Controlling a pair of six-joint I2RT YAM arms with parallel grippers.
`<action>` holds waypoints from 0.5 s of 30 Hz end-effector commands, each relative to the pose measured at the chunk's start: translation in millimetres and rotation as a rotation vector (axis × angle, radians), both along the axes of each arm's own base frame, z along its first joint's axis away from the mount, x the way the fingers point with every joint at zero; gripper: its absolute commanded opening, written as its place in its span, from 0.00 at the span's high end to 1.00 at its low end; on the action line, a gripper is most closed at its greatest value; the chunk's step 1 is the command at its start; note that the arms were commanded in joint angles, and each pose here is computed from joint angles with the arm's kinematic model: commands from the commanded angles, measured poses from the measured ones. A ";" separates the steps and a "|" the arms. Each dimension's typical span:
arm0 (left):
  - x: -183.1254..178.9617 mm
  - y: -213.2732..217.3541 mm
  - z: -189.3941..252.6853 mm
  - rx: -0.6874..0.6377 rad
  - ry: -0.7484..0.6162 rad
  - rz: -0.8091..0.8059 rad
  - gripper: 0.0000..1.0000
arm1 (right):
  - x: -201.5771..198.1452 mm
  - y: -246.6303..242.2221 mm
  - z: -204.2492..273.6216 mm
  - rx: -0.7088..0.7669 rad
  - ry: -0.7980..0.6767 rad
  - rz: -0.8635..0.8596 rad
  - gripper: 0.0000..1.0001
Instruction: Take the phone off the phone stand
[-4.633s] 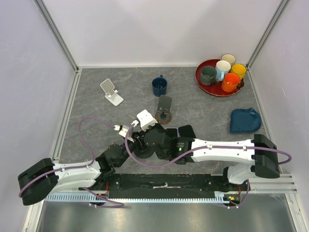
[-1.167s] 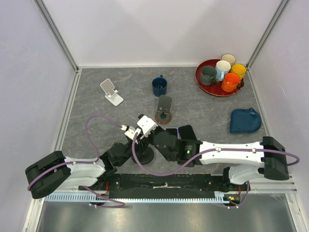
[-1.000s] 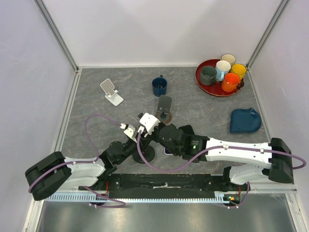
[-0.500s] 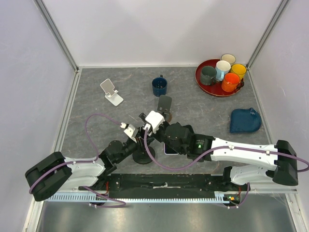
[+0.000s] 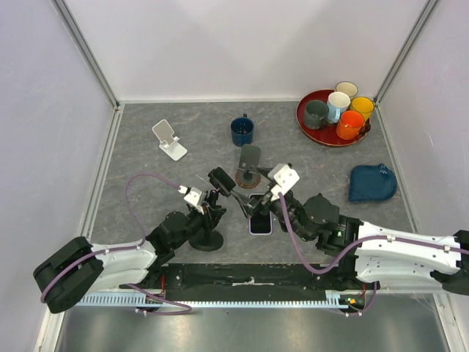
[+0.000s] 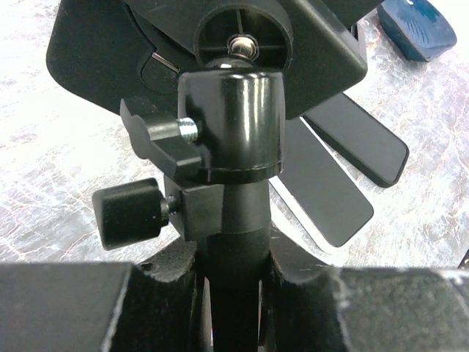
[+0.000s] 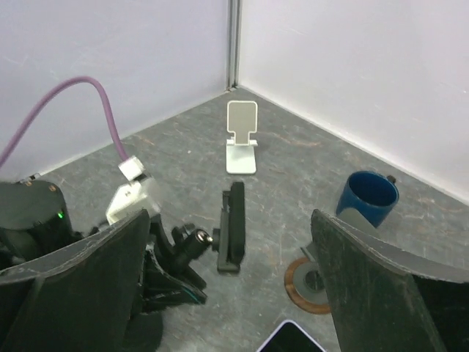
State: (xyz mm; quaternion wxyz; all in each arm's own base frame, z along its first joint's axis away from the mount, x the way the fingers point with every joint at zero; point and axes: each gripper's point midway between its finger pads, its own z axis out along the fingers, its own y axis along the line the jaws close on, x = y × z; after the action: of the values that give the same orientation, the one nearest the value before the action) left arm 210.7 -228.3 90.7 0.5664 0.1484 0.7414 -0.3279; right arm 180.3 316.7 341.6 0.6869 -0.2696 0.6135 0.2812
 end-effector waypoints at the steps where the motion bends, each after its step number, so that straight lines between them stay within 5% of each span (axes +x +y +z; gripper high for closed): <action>1: 0.0 0.8 37.1 -0.125 -0.075 0.009 0.98 | -2.1 -16.9 -24.1 0.028 -0.020 -0.017 0.02; 15: -18.4 -9.8 57.5 -0.154 -0.167 -0.124 0.98 | -3.6 -8.2 -84.3 0.052 0.033 0.000 0.02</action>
State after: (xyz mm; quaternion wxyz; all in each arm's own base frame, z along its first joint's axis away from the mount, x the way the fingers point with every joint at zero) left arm 195.1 -230.0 97.7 0.5540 0.1699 0.7342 -0.3539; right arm 173.5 301.0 232.0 0.6622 -0.2915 0.6362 0.2678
